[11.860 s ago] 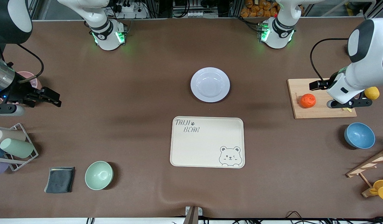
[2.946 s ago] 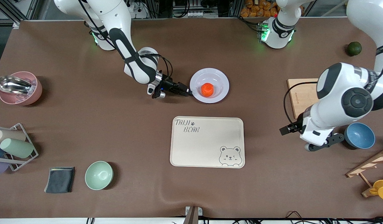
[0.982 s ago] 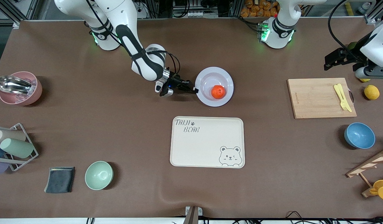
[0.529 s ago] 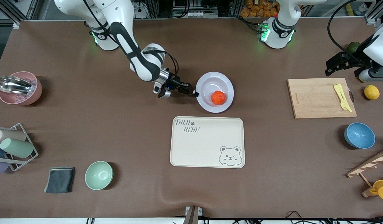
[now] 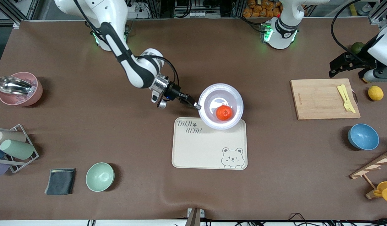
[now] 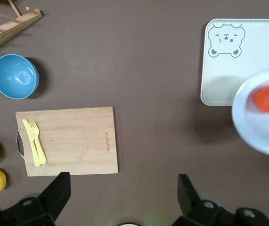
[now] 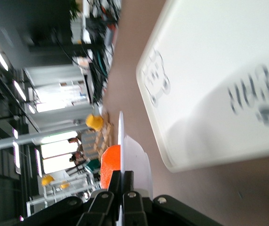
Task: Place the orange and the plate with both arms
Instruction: 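Slide the plate with the orange onto the bear tray with the right gripper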
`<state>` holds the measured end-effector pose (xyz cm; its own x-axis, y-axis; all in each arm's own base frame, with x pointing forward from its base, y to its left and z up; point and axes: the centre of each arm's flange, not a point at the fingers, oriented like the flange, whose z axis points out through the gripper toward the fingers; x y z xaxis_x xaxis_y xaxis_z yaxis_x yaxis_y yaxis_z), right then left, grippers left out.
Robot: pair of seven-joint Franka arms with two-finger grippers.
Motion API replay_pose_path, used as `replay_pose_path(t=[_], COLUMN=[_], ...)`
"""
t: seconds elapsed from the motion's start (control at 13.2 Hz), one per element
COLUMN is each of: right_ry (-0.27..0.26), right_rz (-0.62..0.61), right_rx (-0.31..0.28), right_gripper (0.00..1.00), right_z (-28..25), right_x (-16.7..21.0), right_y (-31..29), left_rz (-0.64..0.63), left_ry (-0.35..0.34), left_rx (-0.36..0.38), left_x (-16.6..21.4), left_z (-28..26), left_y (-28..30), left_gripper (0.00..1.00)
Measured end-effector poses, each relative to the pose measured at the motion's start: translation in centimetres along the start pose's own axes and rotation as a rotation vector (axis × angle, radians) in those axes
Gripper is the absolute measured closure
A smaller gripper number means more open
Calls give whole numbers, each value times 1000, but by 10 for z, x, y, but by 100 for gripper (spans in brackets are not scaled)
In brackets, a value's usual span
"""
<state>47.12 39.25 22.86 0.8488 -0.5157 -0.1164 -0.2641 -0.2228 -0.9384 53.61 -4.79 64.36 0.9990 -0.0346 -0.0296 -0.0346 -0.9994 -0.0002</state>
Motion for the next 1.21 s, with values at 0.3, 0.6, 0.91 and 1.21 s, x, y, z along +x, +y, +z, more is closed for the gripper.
replay_pose_path(t=[0.3,0.6,0.91,1.21], right_ry=[33,53,67,74], right_rz=[22,-16,-31,-31], right_rx=[1,-31,-34,-37], right_gripper=[96,96,96,88], right_z=[24,45,55,58], right_x=[33,54,68,74], right_y=[23,62,75,81], left_rz=[0,0,-1,-2], left_ry=[0,1,3,3], left_rx=[0,0,0,0], left_x=[0,0,0,0], left_z=[0,0,0,0], left_y=[0,0,0,0], left_gripper=[0,0,0,0])
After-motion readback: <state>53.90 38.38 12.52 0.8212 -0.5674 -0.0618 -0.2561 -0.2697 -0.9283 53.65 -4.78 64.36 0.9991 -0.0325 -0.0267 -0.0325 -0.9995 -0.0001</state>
